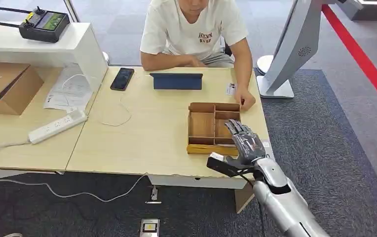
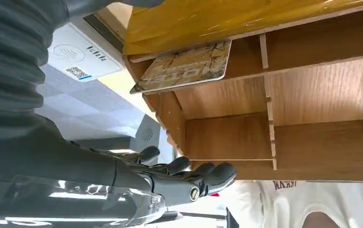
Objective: Pass the card to the sensor for recognition and then transmit it.
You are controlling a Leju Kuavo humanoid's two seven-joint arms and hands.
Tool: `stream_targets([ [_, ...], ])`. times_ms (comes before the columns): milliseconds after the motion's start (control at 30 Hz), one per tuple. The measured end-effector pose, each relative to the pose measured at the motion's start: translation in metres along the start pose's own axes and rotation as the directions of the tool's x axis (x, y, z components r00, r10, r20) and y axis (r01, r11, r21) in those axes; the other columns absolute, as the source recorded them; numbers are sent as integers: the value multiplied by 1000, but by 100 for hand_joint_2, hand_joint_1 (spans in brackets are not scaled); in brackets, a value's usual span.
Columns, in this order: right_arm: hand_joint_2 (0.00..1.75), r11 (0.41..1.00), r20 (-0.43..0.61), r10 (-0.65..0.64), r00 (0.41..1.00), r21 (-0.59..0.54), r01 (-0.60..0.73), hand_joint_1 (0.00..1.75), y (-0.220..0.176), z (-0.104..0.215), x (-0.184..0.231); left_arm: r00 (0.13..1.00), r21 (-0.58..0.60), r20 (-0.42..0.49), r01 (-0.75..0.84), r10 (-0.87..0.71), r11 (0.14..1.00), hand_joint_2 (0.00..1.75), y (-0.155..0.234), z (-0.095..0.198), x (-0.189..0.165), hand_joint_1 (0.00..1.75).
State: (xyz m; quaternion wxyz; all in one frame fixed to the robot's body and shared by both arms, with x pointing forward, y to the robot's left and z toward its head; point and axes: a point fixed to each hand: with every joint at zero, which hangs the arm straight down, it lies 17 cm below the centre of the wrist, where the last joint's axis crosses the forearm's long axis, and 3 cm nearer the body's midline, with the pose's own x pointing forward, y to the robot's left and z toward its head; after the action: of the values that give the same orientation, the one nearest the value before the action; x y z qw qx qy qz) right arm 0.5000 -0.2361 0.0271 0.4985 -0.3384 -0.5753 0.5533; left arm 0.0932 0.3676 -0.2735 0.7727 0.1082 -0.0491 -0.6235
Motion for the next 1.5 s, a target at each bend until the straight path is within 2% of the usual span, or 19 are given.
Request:
stream_targets([
  [200,175,1000,-4,-4,1000,9,4,0,3,-1,0,1000,0,0,-1,1,1000,0,0,0,0,0],
  [333,175,1000,-4,-7,1000,16,7,9,6,-1,0,1000,0,1,-1,1,1000,0,0,0,0,0],
  [367,175,1000,-4,-9,1000,17,9,51,6,-2,0,1000,0,1,0,0,1000,0,0,0,0,0],
  [400,175,1000,-3,-9,1000,18,9,152,6,-2,0,1000,0,1,0,0,1000,0,0,0,0,0],
  [467,175,1000,-4,-11,1000,23,11,171,7,-2,0,1000,0,2,0,0,1000,0,0,0,0,0],
  [600,175,999,-4,-16,1000,38,16,175,10,-3,-1,1000,0,1,1,-1,1000,0,0,0,0,0],
  [967,175,998,-10,-29,1000,63,30,161,16,-3,-1,1000,0,4,1,-1,1000,0,0,0,1,0],
  [1033,175,997,-11,-31,999,64,31,166,17,-3,-2,1000,0,4,1,-1,1000,0,0,0,1,0],
  [1067,175,997,-12,-31,999,66,32,161,17,-3,-2,1000,0,3,2,-2,1000,0,0,0,0,0],
  [1267,175,997,-17,-37,999,65,38,175,17,-3,-3,1000,0,3,9,-9,1000,0,0,0,0,0],
  [1500,175,998,-20,-65,998,20,65,175,8,-6,-4,1000,0,2,17,-17,1000,0,0,0,0,0],
])
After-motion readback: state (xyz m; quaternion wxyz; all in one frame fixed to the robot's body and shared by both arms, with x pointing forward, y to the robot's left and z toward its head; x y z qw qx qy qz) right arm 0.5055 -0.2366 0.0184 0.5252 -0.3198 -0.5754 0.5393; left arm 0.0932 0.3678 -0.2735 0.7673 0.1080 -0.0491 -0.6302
